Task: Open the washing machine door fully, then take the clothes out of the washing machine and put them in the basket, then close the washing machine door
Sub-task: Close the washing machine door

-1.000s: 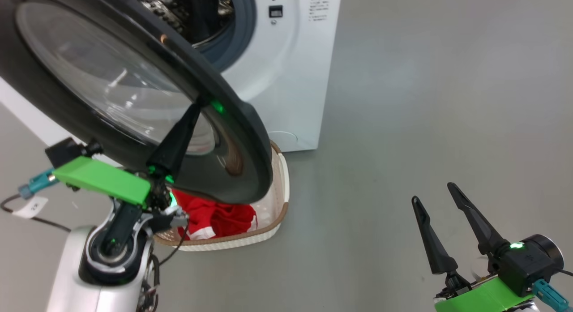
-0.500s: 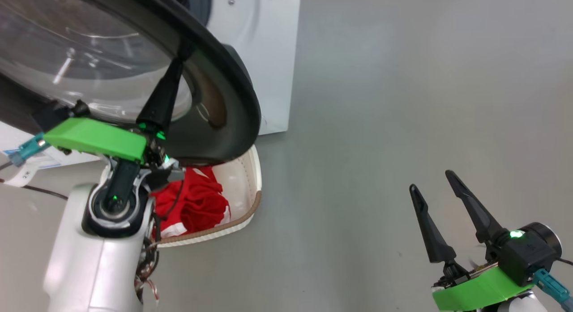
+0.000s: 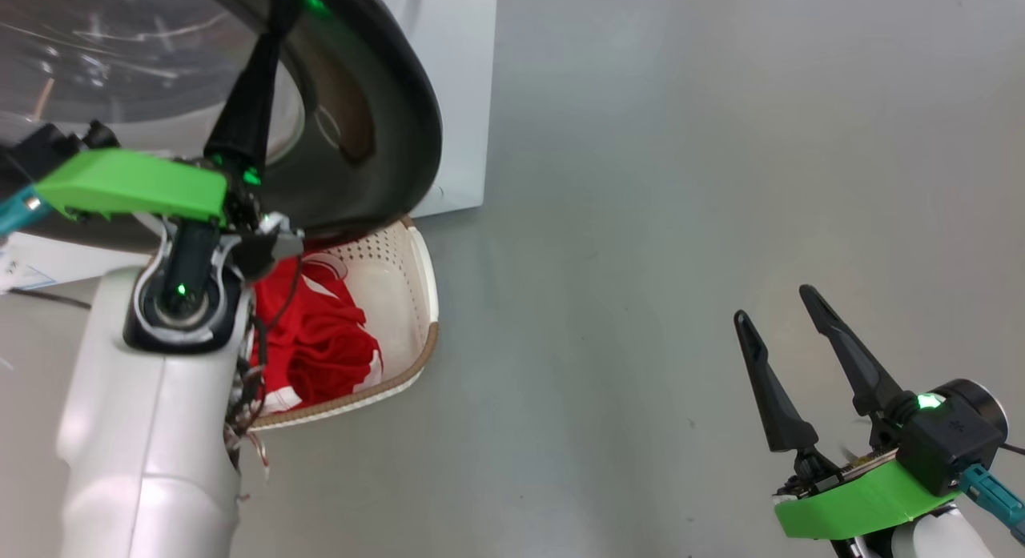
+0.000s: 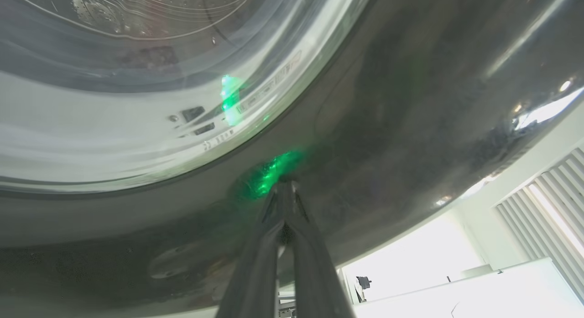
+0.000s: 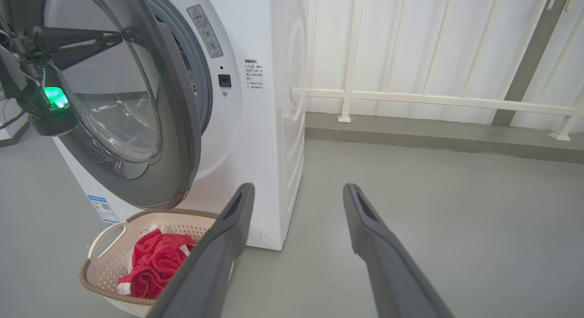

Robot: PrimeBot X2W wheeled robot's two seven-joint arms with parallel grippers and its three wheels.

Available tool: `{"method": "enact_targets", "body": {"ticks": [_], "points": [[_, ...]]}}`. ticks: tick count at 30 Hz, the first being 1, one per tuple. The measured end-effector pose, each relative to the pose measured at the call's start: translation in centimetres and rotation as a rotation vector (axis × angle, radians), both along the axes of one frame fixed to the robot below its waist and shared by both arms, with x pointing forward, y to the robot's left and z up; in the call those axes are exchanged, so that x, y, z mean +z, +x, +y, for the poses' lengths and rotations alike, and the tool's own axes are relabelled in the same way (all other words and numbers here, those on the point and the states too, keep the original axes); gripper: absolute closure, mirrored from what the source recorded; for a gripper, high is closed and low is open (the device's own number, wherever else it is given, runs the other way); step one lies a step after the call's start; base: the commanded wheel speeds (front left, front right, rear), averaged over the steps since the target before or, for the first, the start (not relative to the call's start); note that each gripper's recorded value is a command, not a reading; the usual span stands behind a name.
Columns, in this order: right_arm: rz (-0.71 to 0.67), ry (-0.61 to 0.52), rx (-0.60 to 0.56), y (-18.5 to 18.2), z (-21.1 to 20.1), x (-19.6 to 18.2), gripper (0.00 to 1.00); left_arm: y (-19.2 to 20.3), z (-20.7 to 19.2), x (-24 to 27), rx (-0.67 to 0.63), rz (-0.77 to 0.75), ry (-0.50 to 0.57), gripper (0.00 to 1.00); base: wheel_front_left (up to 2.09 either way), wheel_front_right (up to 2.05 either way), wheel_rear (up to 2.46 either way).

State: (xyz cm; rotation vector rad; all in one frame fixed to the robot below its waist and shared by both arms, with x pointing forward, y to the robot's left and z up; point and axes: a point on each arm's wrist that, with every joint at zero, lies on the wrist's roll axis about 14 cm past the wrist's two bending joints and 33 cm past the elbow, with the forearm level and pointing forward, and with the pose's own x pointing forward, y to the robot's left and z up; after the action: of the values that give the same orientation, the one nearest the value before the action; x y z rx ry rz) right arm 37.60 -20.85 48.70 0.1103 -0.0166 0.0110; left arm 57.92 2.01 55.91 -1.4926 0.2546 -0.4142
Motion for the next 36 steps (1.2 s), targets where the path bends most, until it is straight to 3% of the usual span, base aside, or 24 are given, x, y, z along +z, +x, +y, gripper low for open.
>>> {"method": "enact_targets", "body": {"ticks": [27,31,36], "points": [[0.015,-0.018,-0.037,-0.6,-1.4,-0.1,0.0,2.3,-2.3,-0.3,0.001,-0.012,0.009,1.0,0.0,0.0,0.0],[-0.002,-0.009,-0.026,-0.4,-0.9,0.3,0.0,1.3,-2.0,-0.7,0.008,-0.036,0.104,1.0,0.0,0.0,0.0],[-0.023,0.005,-0.014,0.0,-0.4,0.8,0.0,-0.7,0.1,-3.1,0.082,-0.086,0.342,1.0,0.0,0.0,0.0]]}}
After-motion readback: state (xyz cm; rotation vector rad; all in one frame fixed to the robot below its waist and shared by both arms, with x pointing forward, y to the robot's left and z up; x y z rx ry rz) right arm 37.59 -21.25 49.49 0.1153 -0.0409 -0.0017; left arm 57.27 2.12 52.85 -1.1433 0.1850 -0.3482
